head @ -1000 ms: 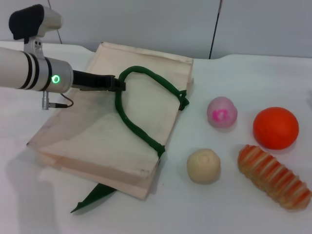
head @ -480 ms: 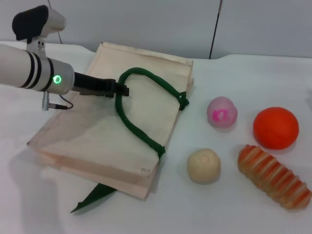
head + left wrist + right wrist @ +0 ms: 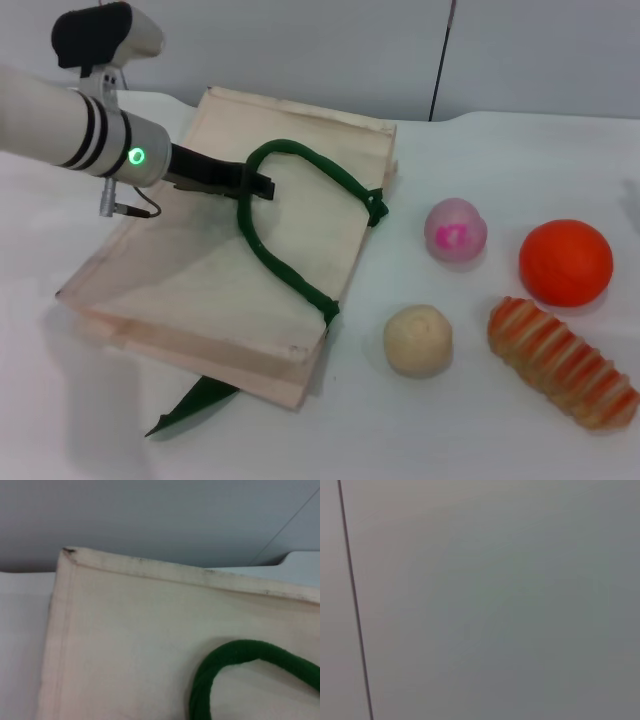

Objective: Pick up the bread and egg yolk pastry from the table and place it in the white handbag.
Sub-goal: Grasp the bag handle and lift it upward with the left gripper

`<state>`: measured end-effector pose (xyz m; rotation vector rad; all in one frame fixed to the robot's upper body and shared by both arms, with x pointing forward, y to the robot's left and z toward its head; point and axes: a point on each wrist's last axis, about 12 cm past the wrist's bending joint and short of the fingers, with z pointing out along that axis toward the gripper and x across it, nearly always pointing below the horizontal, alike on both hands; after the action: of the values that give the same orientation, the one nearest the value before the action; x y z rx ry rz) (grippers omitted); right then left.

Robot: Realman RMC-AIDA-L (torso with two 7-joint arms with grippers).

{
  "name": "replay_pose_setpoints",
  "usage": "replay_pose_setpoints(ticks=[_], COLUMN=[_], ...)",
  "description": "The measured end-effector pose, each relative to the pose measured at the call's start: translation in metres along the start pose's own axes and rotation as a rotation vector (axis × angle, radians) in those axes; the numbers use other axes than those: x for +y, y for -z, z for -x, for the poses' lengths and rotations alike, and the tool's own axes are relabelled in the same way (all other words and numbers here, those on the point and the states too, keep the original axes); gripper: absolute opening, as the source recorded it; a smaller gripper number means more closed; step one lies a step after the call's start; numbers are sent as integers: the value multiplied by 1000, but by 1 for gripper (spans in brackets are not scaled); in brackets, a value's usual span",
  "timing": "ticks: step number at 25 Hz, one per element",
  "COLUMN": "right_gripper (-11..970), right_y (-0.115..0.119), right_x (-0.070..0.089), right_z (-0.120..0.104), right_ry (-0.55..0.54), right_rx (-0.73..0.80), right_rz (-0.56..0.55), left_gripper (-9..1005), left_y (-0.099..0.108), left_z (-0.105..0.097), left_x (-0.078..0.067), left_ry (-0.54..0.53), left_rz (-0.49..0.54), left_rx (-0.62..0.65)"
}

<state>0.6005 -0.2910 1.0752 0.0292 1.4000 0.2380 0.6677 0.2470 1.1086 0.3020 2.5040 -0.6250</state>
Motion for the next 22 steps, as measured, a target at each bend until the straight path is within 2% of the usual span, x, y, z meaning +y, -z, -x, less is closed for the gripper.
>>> replay_pose_setpoints(ticks=[13, 18, 22], right_gripper=[871, 868, 865], right_y=[-1, -1, 2], right_x=[2, 4, 6], right_z=[2, 3, 5], right_ry=[-16, -21, -25], right_rx=[-11, -24, -52], right_rz=[12, 21, 37], left_gripper=[512, 347, 290], left_y=[-2, -1, -1], left_z=[-1, -1, 0], left_x=[2, 6, 10], left_ry=[-2, 10, 28], left_rz=[46, 82, 108], left_rx=[40, 36, 21])
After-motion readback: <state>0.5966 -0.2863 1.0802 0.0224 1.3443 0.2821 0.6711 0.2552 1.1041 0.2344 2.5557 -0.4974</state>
